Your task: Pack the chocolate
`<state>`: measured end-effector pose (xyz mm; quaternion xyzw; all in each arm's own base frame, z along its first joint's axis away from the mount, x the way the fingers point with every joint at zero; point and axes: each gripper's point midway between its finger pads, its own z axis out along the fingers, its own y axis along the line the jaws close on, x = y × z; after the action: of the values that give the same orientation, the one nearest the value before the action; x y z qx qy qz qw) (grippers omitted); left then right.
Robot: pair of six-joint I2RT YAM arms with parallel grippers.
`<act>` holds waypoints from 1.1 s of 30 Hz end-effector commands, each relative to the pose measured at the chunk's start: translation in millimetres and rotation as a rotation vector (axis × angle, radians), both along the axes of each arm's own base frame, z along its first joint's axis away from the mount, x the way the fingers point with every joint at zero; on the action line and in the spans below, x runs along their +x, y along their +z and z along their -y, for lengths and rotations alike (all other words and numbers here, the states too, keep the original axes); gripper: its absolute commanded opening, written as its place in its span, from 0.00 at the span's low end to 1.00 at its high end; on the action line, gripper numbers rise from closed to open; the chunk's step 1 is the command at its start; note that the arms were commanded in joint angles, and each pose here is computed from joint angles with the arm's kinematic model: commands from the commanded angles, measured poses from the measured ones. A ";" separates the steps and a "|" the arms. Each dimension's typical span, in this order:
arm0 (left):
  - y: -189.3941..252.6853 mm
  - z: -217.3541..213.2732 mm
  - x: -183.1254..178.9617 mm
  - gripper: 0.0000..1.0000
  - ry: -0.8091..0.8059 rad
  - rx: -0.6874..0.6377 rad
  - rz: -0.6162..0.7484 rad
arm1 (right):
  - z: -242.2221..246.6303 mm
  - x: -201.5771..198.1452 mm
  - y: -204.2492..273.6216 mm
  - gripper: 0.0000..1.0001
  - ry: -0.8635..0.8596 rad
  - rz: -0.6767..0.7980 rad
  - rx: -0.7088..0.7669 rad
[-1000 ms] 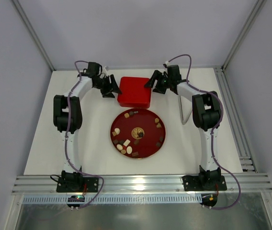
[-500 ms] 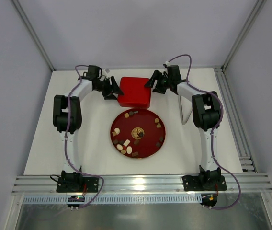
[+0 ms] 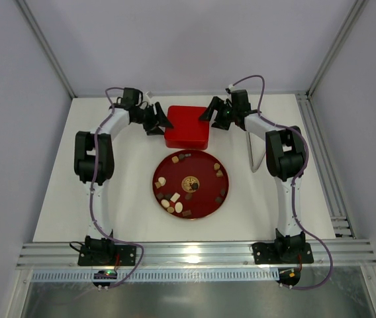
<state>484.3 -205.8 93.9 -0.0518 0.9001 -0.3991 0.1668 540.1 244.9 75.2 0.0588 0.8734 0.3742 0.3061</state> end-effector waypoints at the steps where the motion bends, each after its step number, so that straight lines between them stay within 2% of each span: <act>1: 37.4 7.9 12.9 0.61 -0.015 -0.042 0.093 | -6.0 13.8 63.4 0.86 0.006 0.152 0.033; 15: 28.3 7.0 21.0 0.61 -0.015 -0.001 0.073 | -6.5 13.8 62.4 0.86 0.008 0.149 0.035; 23: 21.0 -2.6 33.5 0.69 -0.008 0.082 0.081 | -5.3 14.7 57.0 0.86 0.004 0.130 0.027; 33: -18.5 -2.6 45.2 0.73 -0.015 0.113 0.023 | -6.1 20.0 45.8 0.86 0.001 0.109 0.013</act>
<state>529.2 -204.6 84.0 -0.0349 0.9136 -0.3612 0.1836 545.9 246.3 87.3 0.0567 0.8702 0.3761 0.3131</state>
